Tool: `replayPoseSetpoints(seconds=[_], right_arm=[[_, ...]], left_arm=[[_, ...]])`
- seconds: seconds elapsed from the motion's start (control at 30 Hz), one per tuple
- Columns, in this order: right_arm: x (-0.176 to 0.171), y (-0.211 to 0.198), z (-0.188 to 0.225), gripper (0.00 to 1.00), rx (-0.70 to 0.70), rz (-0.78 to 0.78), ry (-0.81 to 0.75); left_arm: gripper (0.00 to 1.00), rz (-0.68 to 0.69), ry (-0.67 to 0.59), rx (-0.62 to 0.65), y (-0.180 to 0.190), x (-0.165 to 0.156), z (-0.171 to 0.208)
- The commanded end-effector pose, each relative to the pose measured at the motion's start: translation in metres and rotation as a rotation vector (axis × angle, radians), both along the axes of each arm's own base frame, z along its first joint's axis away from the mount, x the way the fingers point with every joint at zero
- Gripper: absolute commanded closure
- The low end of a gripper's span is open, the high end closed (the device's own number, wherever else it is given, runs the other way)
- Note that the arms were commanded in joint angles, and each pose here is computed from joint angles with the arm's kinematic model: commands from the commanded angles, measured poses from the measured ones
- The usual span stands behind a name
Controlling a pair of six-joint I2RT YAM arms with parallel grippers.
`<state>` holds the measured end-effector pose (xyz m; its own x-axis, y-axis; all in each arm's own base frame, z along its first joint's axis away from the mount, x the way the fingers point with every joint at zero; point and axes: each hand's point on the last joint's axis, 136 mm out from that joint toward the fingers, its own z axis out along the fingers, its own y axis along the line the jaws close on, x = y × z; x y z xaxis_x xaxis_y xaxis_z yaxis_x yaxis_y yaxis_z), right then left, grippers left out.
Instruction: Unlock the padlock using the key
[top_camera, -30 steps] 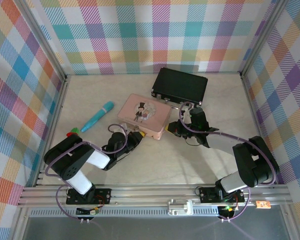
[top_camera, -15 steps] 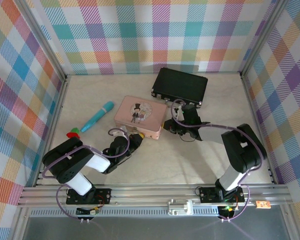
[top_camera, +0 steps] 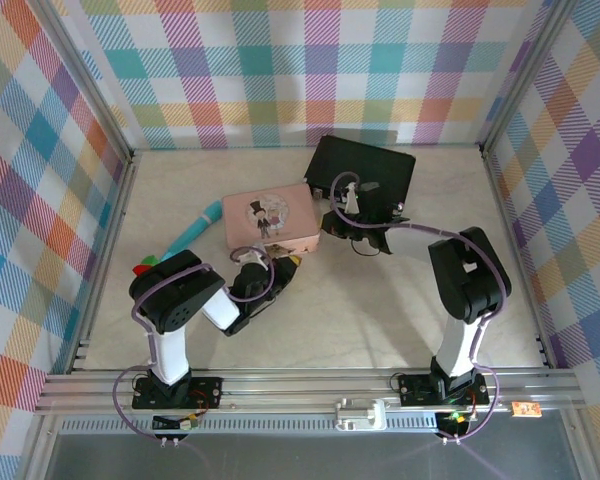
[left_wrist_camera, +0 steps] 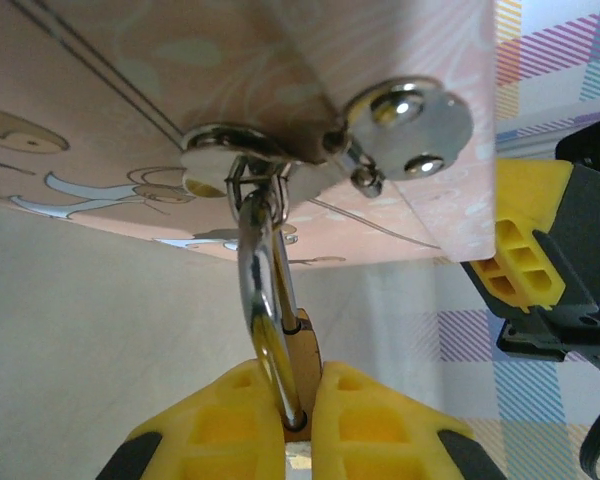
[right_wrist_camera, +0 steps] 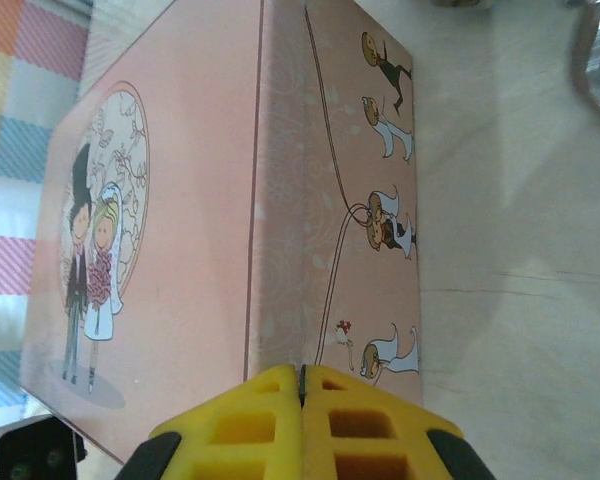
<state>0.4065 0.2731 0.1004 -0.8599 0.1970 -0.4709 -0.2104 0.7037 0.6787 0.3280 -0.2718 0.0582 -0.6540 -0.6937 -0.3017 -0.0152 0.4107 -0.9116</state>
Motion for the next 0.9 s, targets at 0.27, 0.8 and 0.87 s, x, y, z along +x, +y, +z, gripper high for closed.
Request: replayPoseSetpoints(seconds=[0.27, 0.8, 0.87], right_arm=[[-0.061, -0.015, 0.047, 1.0, -0.022, 0.056, -0.057], [-0.095, -0.018, 0.084, 1.0, 0.1, -0.057, -0.089], [-0.096, -0.013, 0.09, 1.0, 0.118, -0.048, -0.101]], left_arm=[[0.61, -0.059, -0.073, -0.044, 0.003, -0.01, 0.028], [0.3, 0.045, -0.039, 0.163, 0.053, -0.039, 0.112], [0.27, 0.055, -0.064, 0.182, 0.06, -0.043, 0.125]])
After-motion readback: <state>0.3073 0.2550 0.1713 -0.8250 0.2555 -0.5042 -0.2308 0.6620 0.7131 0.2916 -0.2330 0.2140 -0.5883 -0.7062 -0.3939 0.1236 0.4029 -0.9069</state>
